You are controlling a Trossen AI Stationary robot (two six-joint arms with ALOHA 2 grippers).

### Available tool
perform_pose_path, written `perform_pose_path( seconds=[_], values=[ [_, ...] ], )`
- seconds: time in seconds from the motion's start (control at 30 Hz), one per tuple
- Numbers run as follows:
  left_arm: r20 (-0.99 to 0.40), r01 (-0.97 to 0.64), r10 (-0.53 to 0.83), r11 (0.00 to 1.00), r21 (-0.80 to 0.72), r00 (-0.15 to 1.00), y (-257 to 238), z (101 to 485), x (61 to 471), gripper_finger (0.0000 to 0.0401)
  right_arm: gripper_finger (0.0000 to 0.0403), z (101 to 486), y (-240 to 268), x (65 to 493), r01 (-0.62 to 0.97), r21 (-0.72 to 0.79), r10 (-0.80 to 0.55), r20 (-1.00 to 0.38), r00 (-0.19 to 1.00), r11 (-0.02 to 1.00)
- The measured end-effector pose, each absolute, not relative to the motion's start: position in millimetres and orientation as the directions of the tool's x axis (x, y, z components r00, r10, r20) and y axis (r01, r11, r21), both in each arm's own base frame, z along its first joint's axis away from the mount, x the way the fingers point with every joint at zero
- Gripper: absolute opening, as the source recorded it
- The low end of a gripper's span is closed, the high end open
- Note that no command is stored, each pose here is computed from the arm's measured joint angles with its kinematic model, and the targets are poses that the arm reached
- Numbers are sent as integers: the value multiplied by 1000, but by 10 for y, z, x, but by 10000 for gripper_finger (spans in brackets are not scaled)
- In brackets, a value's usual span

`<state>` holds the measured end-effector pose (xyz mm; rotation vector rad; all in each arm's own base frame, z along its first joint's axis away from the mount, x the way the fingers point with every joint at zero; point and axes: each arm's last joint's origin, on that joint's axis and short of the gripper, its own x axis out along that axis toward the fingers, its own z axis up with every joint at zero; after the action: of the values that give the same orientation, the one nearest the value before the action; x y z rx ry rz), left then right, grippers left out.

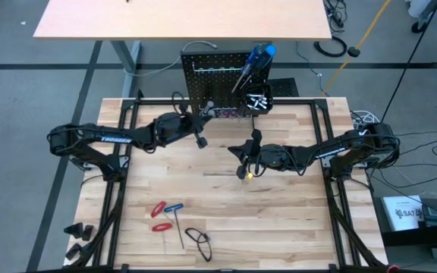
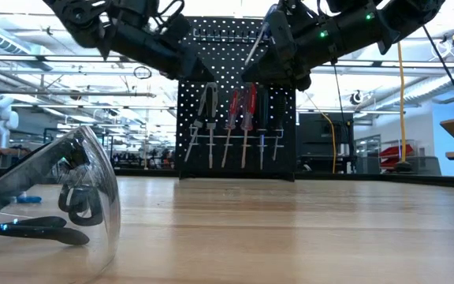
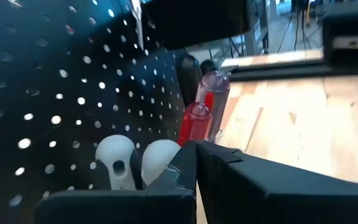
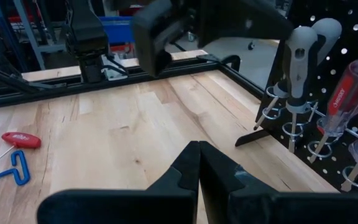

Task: Hang tools onto peg board
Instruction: Hang the gray screwdriver on the pegboard

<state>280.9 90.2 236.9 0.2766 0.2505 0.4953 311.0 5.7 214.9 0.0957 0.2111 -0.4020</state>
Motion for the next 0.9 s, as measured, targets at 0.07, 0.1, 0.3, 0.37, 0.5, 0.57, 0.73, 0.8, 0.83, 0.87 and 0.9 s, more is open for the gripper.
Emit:
perform_pose_path(
  seconds=[0.07, 0.1, 0.3, 0.37, 0.5, 0.57, 0.73, 0.8, 0.83, 0.87, 0.9],
  values=[
    [-198, -425, 502, 843, 331, 842, 942, 2359, 2874, 2, 0, 2149, 58, 3110, 397, 51, -377, -222, 899, 916],
    [-215, -420, 502, 844, 334, 838, 954, 2344, 2905, 2, 0, 2150, 58, 3110, 397, 52, -377, -222, 899, 916],
    [-176, -405, 502, 823, 399, 847, 975, 2363, 3005, 1, 0, 2149, 58, 3110, 397, 53, -377, -222, 899, 916],
    [-119, -422, 505, 811, 405, 855, 978, 2422, 3013, 1, 0, 2149, 58, 3110, 397, 53, -377, -223, 899, 916],
    [-80, -447, 518, 798, 405, 852, 1052, 2477, 3000, 1, 0, 2148, 58, 3109, 397, 48, -377, -224, 899, 917],
    [-78, -404, 470, 823, 401, 879, 1035, 2512, 2982, 1, 0, 2141, 64, 3108, 391, 43, -372, -230, 899, 919],
    [-17, -425, 474, 804, 415, 880, 933, 2682, 2921, 0, 0, 2112, 66, 3100, 390, 24, -371, -258, 892, 920],
    [0, -465, 512, 780, 419, 859, 956, 2735, 2878, 0, 0, 2109, 65, 3099, 390, 19, -372, -261, 891, 921],
    [7, -475, 519, 776, 416, 855, 978, 2751, 2863, 0, 0, 2110, 63, 3099, 390, 18, -372, -260, 891, 921],
    [7, -481, 526, 773, 413, 851, 1004, 2753, 2852, 0, 0, 2112, 58, 3100, 391, 18, -374, -259, 891, 920],
    [-3, -481, 530, 772, 415, 848, 1031, 2742, 2843, 0, 0, 2115, 58, 3101, 391, 20, -374, -256, 892, 920]
  ],
)
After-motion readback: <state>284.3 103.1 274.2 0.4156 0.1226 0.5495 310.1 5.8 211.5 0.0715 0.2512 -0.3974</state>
